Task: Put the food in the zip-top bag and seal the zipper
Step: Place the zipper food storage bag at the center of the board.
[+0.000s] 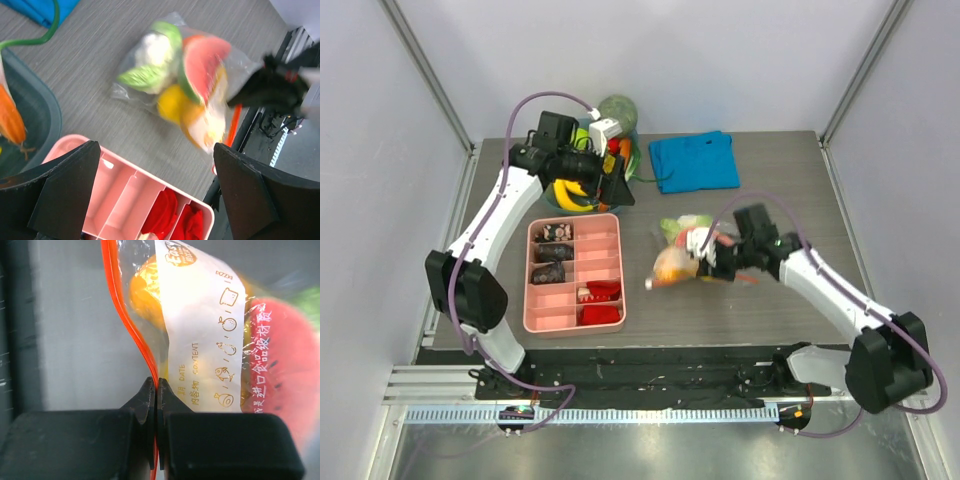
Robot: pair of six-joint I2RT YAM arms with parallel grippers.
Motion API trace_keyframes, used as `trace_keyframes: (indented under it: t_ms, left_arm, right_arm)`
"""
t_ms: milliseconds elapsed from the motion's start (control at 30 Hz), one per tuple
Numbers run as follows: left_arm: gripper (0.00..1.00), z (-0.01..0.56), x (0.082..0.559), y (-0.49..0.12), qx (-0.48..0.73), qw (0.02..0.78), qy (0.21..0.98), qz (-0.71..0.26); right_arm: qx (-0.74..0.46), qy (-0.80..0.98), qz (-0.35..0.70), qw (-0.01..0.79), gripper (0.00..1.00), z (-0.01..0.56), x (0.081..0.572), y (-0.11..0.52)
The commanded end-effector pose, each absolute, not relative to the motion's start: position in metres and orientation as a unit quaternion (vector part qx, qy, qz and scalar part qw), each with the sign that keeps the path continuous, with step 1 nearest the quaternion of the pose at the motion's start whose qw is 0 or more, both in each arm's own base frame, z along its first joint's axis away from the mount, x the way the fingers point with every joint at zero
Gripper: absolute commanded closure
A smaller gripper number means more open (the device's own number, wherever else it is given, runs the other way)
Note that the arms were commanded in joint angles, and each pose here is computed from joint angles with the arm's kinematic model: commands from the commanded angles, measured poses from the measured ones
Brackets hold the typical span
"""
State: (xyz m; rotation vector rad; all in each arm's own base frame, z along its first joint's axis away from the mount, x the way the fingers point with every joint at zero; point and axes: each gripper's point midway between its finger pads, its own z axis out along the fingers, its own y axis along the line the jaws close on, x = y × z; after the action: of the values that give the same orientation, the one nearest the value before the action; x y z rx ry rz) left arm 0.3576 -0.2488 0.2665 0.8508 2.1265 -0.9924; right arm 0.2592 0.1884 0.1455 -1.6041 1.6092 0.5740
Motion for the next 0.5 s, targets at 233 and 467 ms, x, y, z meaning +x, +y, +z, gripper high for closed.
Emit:
trace_keyframes:
  t_ms: [233, 467]
  left_arm:
    - [0.00, 0.279, 0.353, -0.210, 0.256, 0.331, 0.833, -0.363]
    - [0.00, 0.268, 0.342, -0.183, 0.225, 0.310, 0.863, -0.329]
  right_arm:
    - [-0.605, 0.658, 0.259, 0.367, 0.86, 0.106, 0.188, 0.202]
    - [-0.564, 0.662, 0.287, 0.402, 0.24, 0.150, 0.180, 0.208]
